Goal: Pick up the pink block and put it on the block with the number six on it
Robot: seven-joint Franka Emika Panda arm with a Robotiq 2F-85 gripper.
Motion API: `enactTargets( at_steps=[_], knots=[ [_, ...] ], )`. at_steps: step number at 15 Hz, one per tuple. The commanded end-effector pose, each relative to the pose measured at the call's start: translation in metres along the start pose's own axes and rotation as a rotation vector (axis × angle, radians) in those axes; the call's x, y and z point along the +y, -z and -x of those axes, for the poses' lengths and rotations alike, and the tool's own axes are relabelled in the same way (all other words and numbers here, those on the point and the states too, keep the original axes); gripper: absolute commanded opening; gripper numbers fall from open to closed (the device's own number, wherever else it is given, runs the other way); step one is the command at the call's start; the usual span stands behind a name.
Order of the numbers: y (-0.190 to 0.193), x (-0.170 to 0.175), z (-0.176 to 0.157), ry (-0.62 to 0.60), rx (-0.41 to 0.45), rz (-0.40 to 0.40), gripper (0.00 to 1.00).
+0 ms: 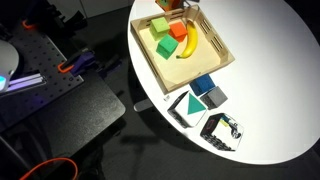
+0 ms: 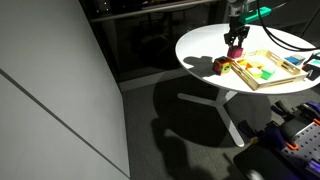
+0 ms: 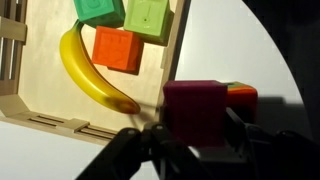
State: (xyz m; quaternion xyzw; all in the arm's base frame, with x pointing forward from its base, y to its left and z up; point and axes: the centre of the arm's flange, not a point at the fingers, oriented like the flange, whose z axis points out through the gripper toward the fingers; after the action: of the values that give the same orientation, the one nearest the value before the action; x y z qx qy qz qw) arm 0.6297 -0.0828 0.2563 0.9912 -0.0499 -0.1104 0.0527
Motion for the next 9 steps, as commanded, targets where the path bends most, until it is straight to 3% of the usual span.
enactTargets(
  at_steps=[1, 8, 9],
  knots=[
    [0.001, -0.013, -0.018, 0.008, -0.025, 0.022, 0.3],
    [-0.004, -0.041, -0.028, 0.067, 0.0, 0.022, 0.3],
    [-0.006, -0.043, -0.028, 0.071, -0.002, 0.021, 0.46]
  ],
)
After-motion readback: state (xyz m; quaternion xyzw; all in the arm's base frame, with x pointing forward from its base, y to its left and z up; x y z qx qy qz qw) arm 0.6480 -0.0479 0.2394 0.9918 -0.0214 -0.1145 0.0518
